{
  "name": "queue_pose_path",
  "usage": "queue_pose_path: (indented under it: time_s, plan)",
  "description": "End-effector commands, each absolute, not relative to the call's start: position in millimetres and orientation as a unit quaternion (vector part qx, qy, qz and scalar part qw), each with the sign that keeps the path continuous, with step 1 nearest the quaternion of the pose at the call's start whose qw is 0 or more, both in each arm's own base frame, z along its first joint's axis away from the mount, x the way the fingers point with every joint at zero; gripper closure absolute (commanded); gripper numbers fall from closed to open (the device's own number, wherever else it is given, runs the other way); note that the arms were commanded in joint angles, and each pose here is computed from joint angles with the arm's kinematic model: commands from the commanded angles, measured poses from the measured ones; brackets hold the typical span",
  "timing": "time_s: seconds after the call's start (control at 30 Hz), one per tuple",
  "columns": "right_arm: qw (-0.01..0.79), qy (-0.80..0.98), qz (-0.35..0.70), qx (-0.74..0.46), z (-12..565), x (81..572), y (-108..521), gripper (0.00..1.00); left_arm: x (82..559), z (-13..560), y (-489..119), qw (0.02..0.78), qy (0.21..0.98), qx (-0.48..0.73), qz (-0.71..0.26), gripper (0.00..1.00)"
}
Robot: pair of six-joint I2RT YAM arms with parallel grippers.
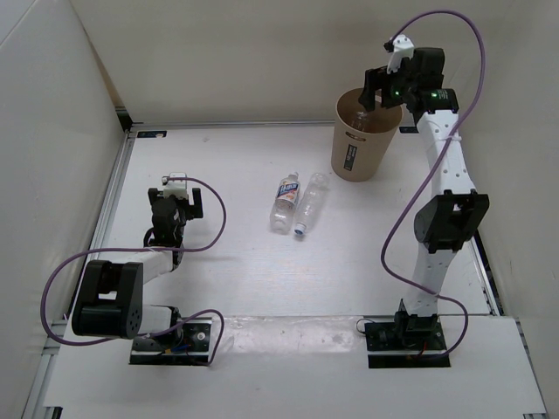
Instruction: Put the plastic bottles in the bin
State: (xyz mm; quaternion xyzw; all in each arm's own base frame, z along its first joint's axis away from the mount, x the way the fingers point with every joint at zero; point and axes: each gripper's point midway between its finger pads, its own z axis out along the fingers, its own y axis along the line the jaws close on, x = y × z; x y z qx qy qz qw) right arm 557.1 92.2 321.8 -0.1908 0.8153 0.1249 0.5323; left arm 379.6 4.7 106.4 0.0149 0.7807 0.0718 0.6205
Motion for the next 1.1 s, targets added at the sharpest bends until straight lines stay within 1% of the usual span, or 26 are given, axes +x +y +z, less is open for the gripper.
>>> queue_pose_path:
  time_s: [0.0, 0.07, 0.17, 0.2, 0.3, 0.33, 0.4, 0.43, 0.5, 0.53, 0.57, 0.6, 0.67, 0.7, 0.73, 0.77, 0.8, 0.83, 0.87, 0.9, 0.93, 1.0, 1.03, 1.07]
  plan:
    - [0.611, 0.751, 0.133, -0.212, 403, 536, 102, 0.1, 379, 110, 3, 0.628, 0.775, 0.015, 0.065, 0.0]
    - [0.61, 0.744, 0.149, -0.227, 401, 529, 114, 0.1, 379, 110, 4, 0.628, 0.775, 0.015, 0.066, 0.0]
    - [0.636, 0.711, 0.158, -0.256, 416, 510, 132, 0.1, 380, 110, 3, 0.628, 0.775, 0.015, 0.063, 0.0]
    - [0.627, 0.713, 0.166, -0.265, 404, 503, 142, 0.1, 380, 109, 3, 0.627, 0.776, 0.016, 0.064, 0.0]
    - [0.623, 0.712, 0.17, -0.275, 400, 491, 151, 0.1, 380, 112, -2, 0.632, 0.772, 0.032, 0.057, 0.0]
    - [0.614, 0.719, 0.174, -0.274, 393, 483, 151, 0.1, 377, 108, -2, 0.62, 0.782, 0.037, 0.057, 0.0]
    - [0.61, 0.723, 0.176, -0.275, 391, 473, 149, 0.1, 383, 133, 5, 0.626, 0.777, 0.012, 0.069, 0.0]
    - [0.603, 0.729, 0.175, -0.272, 383, 471, 148, 0.1, 377, 132, 9, 0.591, 0.803, 0.006, 0.077, 0.0]
    - [0.596, 0.74, 0.166, -0.264, 373, 470, 141, 0.1, 394, 192, 20, 0.621, 0.777, -0.022, 0.102, 0.0]
    - [0.594, 0.747, 0.157, -0.254, 371, 466, 131, 0.1, 388, 180, 21, 0.581, 0.807, -0.013, 0.108, 0.0]
    - [0.592, 0.752, 0.152, -0.247, 368, 466, 127, 0.1, 392, 189, 19, 0.575, 0.81, 0.012, 0.113, 0.0]
    - [0.587, 0.757, 0.151, -0.242, 363, 463, 123, 0.1, 409, 245, 15, 0.603, 0.788, 0.035, 0.115, 0.0]
    - [0.581, 0.767, 0.148, -0.23, 356, 458, 112, 0.1, 418, 255, 16, 0.588, 0.799, 0.037, 0.122, 0.0]
    - [0.581, 0.767, 0.145, -0.228, 357, 458, 108, 0.1, 428, 317, 23, 0.633, 0.765, -0.029, 0.119, 0.0]
    - [0.582, 0.77, 0.142, -0.221, 357, 456, 101, 0.1, 435, 325, 26, 0.637, 0.759, -0.098, 0.095, 0.0]
    - [0.583, 0.771, 0.141, -0.215, 358, 456, 98, 0.1, 427, 326, 43, 0.601, 0.774, -0.152, 0.125, 0.0]
    - [0.584, 0.772, 0.14, -0.206, 359, 455, 93, 0.1, 433, 342, 53, 0.61, 0.749, -0.227, 0.122, 0.0]
    - [0.585, 0.773, 0.138, -0.202, 358, 455, 87, 0.1, 435, 350, 59, 0.611, 0.737, -0.271, 0.103, 0.0]
    - [0.587, 0.773, 0.138, -0.196, 359, 454, 82, 0.1, 444, 347, 40, 0.586, 0.775, -0.234, 0.029, 0.0]
    - [0.588, 0.773, 0.14, -0.194, 359, 453, 81, 0.1, 456, 355, 33, 0.587, 0.776, -0.227, -0.041, 0.0]
    - [0.591, 0.771, 0.138, -0.192, 362, 452, 78, 0.1, 460, 361, 17, 0.588, 0.776, -0.21, -0.088, 0.0]
    - [0.594, 0.774, 0.134, -0.173, 361, 450, 62, 0.1, 475, 360, -3, 0.587, 0.772, -0.204, -0.133, 0.0]
    - [0.598, 0.772, 0.132, -0.171, 364, 449, 60, 0.1, 476, 367, -29, 0.585, 0.771, -0.179, -0.177, 0.0]
    - [0.597, 0.775, 0.129, -0.162, 361, 449, 51, 0.1, 480, 365, -33, 0.584, 0.771, -0.176, -0.185, 0.0]
